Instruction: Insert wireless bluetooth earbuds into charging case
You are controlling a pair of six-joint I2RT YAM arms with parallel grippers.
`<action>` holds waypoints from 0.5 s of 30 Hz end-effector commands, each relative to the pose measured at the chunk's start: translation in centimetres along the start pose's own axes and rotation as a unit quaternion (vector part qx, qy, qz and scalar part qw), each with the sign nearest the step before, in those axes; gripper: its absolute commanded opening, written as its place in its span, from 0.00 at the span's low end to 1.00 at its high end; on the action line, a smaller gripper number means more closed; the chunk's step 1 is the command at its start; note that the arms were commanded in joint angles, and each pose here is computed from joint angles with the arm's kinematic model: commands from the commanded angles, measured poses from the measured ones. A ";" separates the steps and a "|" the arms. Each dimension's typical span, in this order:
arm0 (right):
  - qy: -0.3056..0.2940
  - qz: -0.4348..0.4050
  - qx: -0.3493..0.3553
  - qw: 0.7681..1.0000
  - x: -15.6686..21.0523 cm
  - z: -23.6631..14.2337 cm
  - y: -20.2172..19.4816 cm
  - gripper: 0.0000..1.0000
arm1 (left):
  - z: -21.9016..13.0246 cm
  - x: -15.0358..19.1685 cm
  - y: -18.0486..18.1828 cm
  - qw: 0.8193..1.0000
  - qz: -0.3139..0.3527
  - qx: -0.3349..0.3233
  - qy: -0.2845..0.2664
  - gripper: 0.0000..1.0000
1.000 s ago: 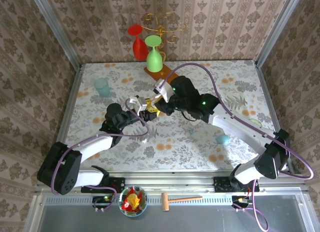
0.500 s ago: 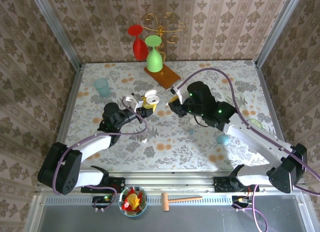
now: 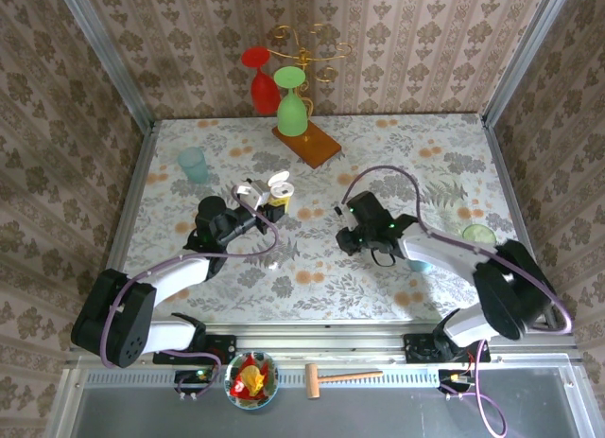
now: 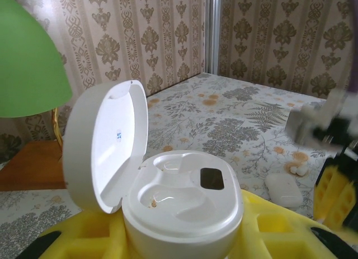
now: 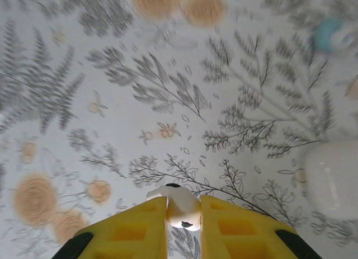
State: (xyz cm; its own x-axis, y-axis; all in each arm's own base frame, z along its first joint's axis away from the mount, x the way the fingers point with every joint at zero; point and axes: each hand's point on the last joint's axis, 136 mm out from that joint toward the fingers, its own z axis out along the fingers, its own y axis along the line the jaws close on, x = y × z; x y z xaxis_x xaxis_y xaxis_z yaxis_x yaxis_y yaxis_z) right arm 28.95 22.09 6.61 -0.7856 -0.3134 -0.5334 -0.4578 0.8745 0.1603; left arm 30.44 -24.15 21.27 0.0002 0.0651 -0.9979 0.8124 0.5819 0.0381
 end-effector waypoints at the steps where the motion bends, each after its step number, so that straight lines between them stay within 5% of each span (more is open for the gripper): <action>1: 0.000 0.028 -0.005 1.000 -0.1 2.4 0.0 0.18 | -0.5 -0.9 0.1 1.000 0.019 -0.010 -0.015 0.04; 5: 0.011 0.033 0.003 0.999 0.1 3.3 -0.3 0.24 | -0.6 -1.0 0.1 1.000 0.019 -0.010 -0.016 0.04; 9: -0.020 0.032 0.026 0.999 -1.7 1.1 -0.9 0.47 | -0.8 -1.2 0.1 1.000 0.018 -0.012 -0.018 0.04; 15: -0.055 0.157 0.140 0.976 -1.8 -3.0 -7.7 0.60 | -0.4 -1.5 0.0 1.000 0.014 -0.005 -0.026 0.04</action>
State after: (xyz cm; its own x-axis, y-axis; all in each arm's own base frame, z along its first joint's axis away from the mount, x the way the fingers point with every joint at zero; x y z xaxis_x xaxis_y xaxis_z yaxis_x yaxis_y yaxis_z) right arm 31.44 19.37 7.37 -0.8113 -0.1469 -0.5658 -0.2754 0.9499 0.1482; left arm 30.33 -23.90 22.30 0.0253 0.0526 -0.9983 0.8042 0.5921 0.0515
